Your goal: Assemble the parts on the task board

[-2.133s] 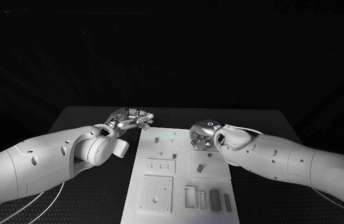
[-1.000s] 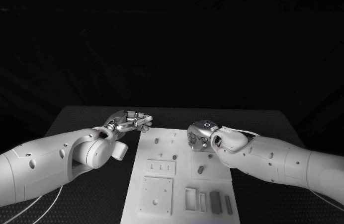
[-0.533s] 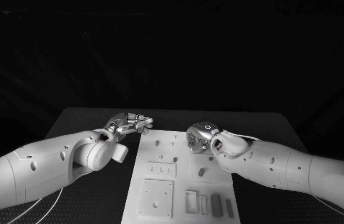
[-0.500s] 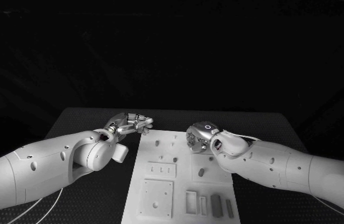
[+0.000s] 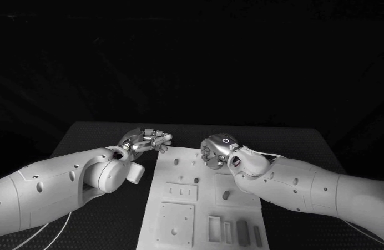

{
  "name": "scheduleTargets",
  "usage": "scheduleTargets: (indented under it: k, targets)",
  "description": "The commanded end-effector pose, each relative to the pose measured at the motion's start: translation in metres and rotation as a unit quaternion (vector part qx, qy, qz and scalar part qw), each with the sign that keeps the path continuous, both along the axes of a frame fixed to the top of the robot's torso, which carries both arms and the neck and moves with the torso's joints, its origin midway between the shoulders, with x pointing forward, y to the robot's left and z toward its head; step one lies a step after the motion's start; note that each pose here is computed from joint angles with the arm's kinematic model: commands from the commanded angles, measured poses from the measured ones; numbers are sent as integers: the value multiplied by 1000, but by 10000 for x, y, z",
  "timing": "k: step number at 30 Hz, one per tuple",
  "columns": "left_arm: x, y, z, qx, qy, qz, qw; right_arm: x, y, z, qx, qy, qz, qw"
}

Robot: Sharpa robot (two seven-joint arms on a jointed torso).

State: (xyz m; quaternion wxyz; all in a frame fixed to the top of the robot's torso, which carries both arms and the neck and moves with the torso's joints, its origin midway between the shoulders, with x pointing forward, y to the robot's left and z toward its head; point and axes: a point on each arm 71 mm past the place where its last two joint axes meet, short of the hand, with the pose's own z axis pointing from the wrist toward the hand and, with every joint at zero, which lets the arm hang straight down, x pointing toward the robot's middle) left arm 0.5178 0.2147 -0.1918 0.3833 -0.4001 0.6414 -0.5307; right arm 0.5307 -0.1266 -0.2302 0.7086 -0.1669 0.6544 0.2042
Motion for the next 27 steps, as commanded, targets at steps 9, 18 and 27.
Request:
scheduleTargets:
  k: [9, 18, 27]
  targets:
    - [3, -51, 2, -6, -1, -8, 1000, 53, 148, 67, -2, -24, 5, 1000]
    - [-13, -63, 7, -8, 0, -11, 1000, 131, 198, 63, -11, -25, 0, 1000]
    - [-36, -56, 18, -8, 0, -12, 1000, 147, 202, 60, -11, -25, 0, 1000]
